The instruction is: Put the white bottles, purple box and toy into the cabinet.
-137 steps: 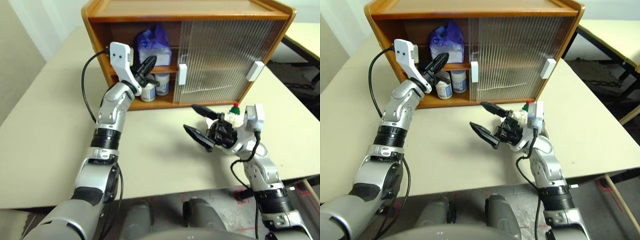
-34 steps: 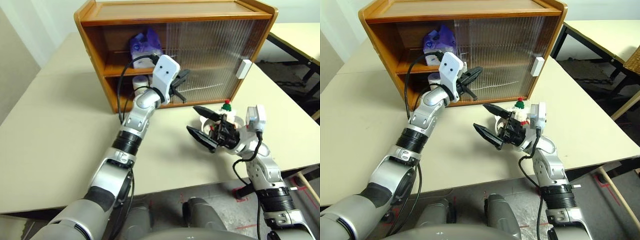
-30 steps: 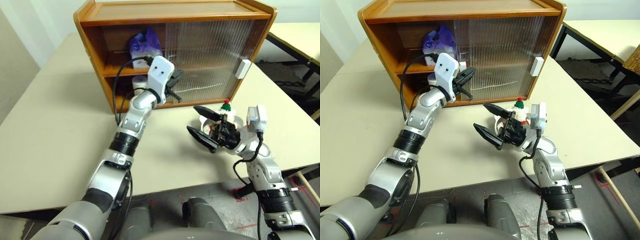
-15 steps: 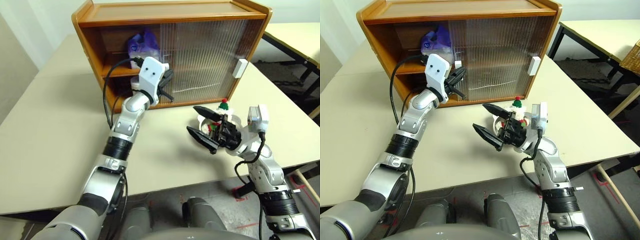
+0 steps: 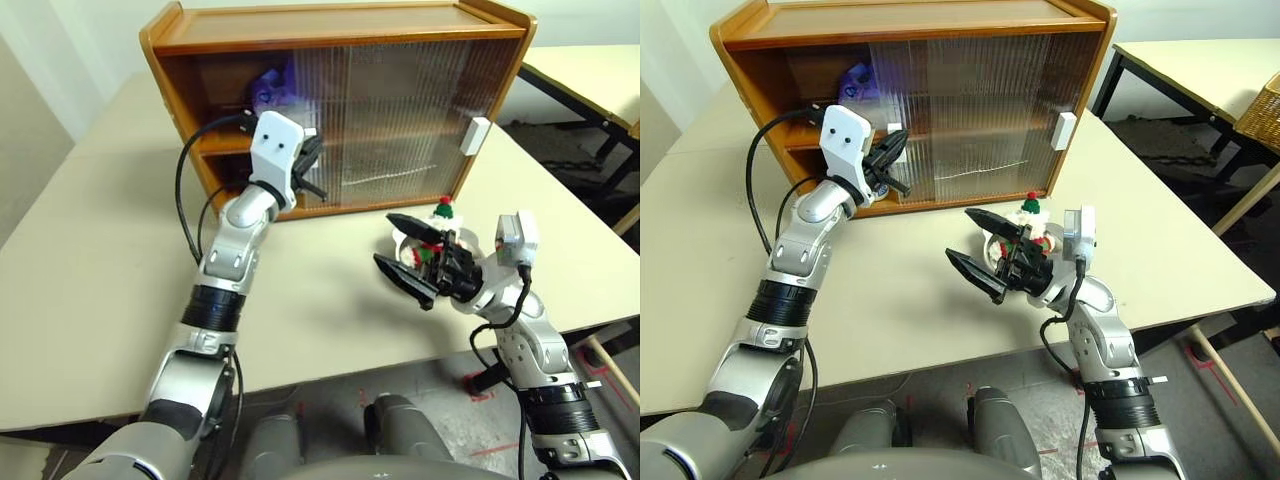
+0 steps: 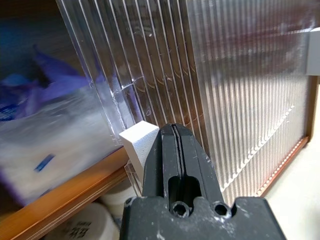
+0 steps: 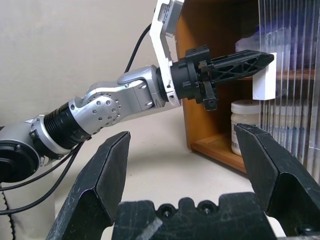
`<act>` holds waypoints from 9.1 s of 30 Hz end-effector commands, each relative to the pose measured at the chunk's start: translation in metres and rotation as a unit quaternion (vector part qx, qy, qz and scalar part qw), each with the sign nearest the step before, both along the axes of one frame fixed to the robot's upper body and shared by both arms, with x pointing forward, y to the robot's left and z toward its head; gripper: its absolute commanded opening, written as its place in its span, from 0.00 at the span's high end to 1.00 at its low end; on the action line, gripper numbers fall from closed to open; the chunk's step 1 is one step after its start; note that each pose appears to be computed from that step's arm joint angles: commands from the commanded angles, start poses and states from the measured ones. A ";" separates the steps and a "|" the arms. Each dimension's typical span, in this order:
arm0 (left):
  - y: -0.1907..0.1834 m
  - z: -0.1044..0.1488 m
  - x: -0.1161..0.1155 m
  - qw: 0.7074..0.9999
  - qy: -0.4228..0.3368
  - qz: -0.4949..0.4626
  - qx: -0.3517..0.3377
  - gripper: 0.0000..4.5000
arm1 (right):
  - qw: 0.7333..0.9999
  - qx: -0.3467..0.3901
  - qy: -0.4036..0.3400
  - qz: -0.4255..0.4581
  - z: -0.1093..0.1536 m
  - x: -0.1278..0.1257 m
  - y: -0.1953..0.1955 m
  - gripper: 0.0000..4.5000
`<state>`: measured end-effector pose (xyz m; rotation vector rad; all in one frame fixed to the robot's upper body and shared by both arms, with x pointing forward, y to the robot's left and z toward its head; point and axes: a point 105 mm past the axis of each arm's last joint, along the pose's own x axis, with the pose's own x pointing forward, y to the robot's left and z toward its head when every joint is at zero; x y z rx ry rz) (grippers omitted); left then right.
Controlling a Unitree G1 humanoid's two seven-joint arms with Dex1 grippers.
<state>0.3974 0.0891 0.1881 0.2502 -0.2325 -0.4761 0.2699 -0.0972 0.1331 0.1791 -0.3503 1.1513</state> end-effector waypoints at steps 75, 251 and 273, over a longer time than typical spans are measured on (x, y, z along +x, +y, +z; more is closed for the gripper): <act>0.034 -0.008 -0.009 0.997 0.018 0.076 -0.010 0.99 | 1.000 0.004 0.000 0.031 -0.002 0.005 0.006 0.00; 0.070 -0.092 -0.140 0.938 0.075 -0.307 -0.145 0.00 | 0.844 -0.303 0.430 -0.101 -0.015 0.005 -0.130 0.99; 0.070 -0.090 -0.139 0.939 0.073 -0.303 -0.143 0.00 | 0.943 -0.158 0.264 -0.125 0.106 0.067 -0.124 0.99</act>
